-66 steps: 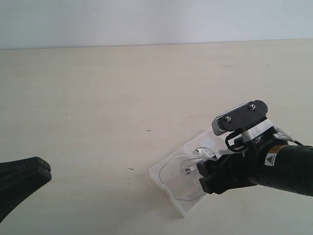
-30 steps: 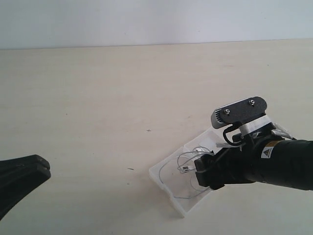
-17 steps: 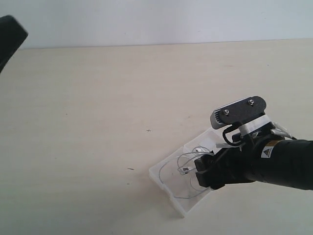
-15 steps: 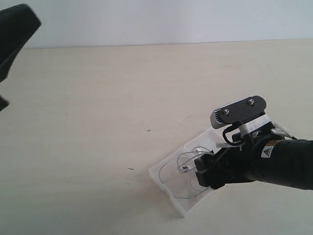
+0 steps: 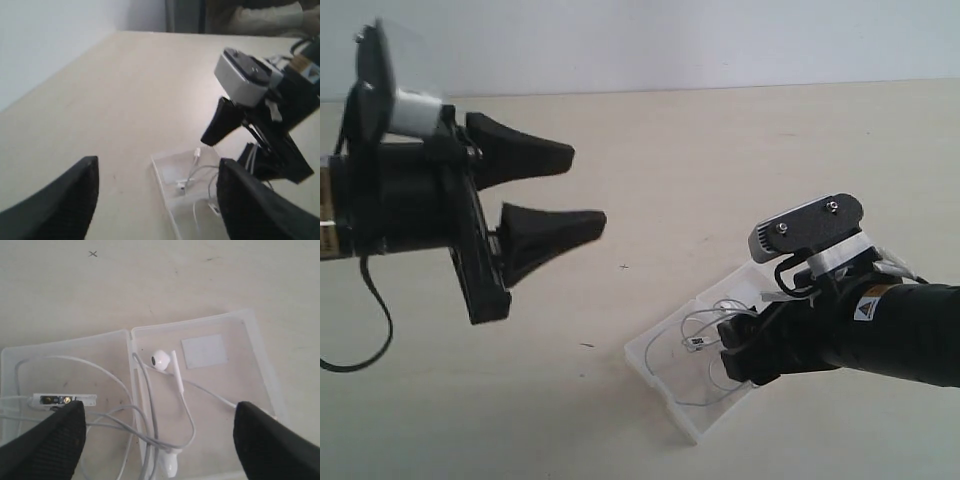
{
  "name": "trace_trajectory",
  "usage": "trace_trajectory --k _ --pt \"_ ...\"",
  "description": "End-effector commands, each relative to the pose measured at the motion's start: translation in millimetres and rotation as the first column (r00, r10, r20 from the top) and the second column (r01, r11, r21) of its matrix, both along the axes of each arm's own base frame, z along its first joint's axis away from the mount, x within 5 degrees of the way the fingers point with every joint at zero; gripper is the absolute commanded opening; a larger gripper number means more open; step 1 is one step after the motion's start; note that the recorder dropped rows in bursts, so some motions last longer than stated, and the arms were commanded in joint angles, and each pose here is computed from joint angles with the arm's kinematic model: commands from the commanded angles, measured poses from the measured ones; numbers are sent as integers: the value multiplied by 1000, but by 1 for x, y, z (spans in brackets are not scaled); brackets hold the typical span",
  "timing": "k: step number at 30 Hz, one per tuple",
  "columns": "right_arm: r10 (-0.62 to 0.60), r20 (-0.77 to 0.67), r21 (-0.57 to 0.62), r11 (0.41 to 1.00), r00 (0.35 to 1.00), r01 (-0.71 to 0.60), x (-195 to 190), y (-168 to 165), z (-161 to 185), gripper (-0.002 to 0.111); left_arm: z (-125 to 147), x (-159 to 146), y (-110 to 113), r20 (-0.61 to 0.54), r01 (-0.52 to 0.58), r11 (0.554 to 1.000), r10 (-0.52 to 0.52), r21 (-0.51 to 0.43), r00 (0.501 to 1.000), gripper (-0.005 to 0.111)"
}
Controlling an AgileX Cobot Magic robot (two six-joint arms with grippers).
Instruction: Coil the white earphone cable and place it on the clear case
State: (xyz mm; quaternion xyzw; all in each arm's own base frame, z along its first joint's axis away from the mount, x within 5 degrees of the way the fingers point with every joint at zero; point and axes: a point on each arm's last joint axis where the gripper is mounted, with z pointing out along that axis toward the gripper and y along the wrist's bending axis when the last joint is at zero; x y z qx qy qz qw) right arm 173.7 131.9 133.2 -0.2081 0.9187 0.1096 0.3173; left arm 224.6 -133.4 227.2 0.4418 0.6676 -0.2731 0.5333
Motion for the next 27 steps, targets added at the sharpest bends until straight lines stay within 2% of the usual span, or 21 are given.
trace_trajectory --k 1,3,7,14,18,22,27 --pt "10 33 4 1000 999 -10 2 1 4 77 -22 1 -24 40 121 988 -126 100 991 57" --pt "10 33 4 1000 999 -10 2 1 4 77 -30 7 -35 15 111 988 -113 105 993 57" --pt "10 33 4 1000 999 -10 2 1 4 77 -41 16 -56 -12 134 982 -134 134 991 66" --pt "14 34 1 1000 999 -14 2 1 4 77 -51 16 -85 -25 203 966 -202 162 979 66" --pt "17 36 -1 1000 999 -17 2 1 4 77 -55 18 -86 -35 200 963 -197 182 980 66" --pt "20 37 -4 1000 999 -20 2 1 4 77 -63 20 -83 -59 181 951 -171 250 983 66" --pt "21 40 -4 1000 999 -21 2 1 4 77 -71 19 -85 -81 210 945 -196 251 977 66"
